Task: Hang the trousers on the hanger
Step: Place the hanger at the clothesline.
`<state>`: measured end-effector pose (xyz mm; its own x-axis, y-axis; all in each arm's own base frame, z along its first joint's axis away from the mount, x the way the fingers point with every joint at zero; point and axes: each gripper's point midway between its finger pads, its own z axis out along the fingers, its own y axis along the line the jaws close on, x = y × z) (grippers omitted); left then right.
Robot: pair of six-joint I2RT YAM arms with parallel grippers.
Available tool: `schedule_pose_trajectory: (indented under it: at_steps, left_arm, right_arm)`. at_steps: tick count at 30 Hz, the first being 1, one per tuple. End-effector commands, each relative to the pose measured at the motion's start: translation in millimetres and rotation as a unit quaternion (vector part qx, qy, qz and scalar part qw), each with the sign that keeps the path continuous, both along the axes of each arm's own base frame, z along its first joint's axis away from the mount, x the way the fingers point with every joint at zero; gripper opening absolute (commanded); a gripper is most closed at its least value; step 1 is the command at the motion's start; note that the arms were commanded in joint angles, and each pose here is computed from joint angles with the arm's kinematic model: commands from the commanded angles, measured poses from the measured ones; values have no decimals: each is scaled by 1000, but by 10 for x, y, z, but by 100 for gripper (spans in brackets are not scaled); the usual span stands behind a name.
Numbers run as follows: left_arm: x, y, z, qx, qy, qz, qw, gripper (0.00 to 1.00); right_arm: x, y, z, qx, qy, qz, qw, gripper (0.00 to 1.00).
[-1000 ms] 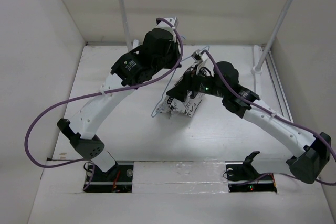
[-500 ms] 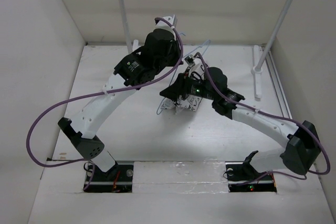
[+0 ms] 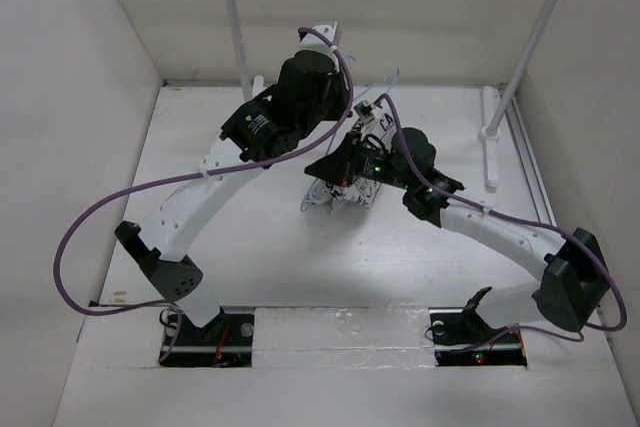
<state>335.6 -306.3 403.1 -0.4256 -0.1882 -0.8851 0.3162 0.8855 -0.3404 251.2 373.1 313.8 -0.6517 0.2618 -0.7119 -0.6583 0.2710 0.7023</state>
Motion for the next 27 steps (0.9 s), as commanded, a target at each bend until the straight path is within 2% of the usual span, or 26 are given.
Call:
schedule_pose_trajectory:
  at_steps: [1,2,4,5,8,11,14,15,17,19,22,27]
  left_arm:
    - [62,22,814,-60,-92,7,994,1]
    - [71,-6,836,-55,-96,0,994,17]
    - [60,-45,955,-60,-111,-14,992,36]
    - [59,-40,1022,-68,-119,-13,990,50]
    - [49,-48,1158,-74,-133,-19,988,61]
    - [57,-33,1274,-80,-145,-15,986,66]
    - [39,-7,1311,-81,-148,-14,986,66]
    - [30,-5,1280,-78,-145,-16,986,65]
    - [27,-12,1199,-73,-137,-17,988,64]
    - [6,-14,1038,-65,-122,-21,990,64]
    - [-56,-62,798,-66,-101,-39,992,62]
    - [-142,-68,479,-68,-72,-50,994,60]
  right_arm:
    - [36,-272,953,76,-98,-28,992,4]
    - [48,-330,1003,70,-95,-30,993,0]
    - [77,-471,1126,75,-108,-39,991,0]
    - [167,-598,1122,67,-108,-48,991,0]
    - [304,-874,1158,58,-117,-72,989,0]
    - [359,-1047,1199,50,-130,-71,988,0]
    - [471,-1293,1356,40,-158,-63,985,0]
    - [587,-1481,1407,34,-169,-83,982,0]
    - [638,-1635,1528,24,-189,-72,979,0]
    - [762,-1897,1653,14,-208,-97,973,0]
    - [987,-2151,1627,7,-208,-107,972,0]
    - [1284,-2278,1695,23,-212,-97,972,0]
